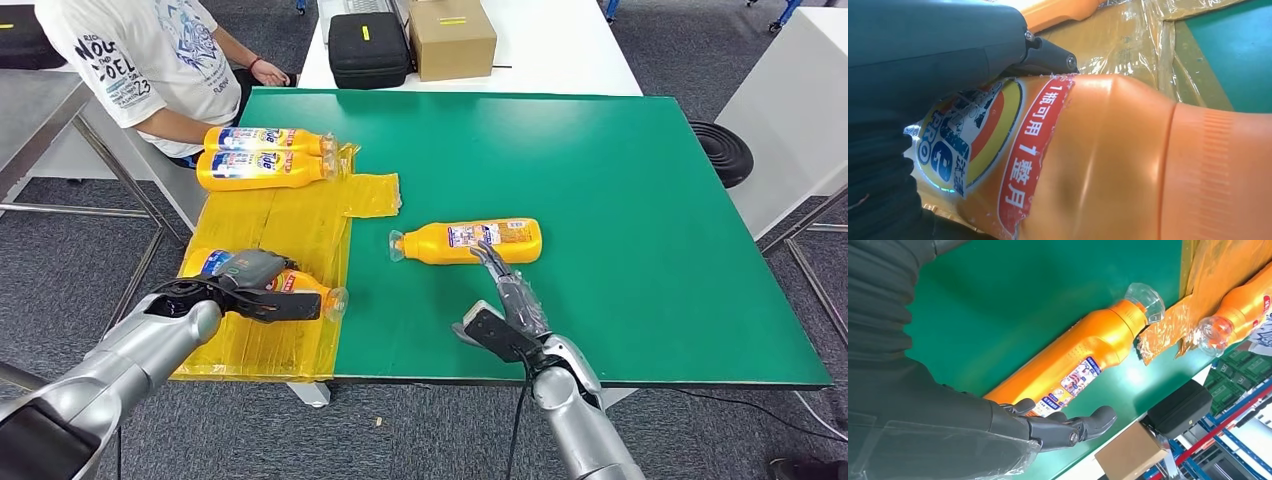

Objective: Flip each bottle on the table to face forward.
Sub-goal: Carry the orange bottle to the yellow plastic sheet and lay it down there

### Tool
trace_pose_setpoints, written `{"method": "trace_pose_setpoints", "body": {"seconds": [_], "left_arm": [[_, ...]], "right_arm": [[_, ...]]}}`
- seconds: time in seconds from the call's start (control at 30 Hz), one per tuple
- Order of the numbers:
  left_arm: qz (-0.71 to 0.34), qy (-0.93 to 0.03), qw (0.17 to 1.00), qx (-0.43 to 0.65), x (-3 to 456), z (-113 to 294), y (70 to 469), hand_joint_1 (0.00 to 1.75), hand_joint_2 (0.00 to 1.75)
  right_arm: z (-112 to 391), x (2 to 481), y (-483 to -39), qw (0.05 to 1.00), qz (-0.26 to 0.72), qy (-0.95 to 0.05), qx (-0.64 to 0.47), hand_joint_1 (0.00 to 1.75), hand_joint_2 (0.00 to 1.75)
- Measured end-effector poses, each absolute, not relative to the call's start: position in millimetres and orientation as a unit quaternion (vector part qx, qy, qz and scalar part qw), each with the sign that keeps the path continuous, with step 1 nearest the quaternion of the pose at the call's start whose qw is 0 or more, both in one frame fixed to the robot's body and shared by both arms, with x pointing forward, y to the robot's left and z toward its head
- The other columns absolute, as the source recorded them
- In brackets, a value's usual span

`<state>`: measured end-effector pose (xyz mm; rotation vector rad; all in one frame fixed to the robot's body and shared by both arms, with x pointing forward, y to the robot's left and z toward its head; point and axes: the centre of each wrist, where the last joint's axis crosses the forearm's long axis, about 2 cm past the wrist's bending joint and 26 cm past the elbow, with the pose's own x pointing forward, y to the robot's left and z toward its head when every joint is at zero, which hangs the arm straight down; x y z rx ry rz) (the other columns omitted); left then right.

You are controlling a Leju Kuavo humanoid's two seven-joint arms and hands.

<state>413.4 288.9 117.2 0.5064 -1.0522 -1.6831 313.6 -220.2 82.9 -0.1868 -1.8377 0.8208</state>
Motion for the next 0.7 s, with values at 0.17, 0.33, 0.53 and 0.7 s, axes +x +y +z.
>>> {"method": "trace_pose_setpoints", "body": {"seconds": [0.17,0.33,0.53,0.7], "left_arm": [[-0.716,-0.423,0.521,0.192,418,123,291,1.62,1.75],[-0.73,-0.405,0.523,0.173,423,129,292,0.39,1.75],[-0.747,-0.373,0.535,0.129,431,139,295,0.0,1.75],[-0.752,-0.363,0.539,0.114,434,143,297,0.0,1.75]], "right_arm": [[80,313,-220,0.532,0.344,-0.77,-0.073,0.0,1.75],[78,315,-218,0.533,0.344,-0.77,-0.068,0.0,1.75],[76,317,-216,0.534,0.342,-0.77,-0.063,0.0,1.75],[74,317,-216,0.538,0.34,-0.769,-0.062,0.0,1.75]]}}
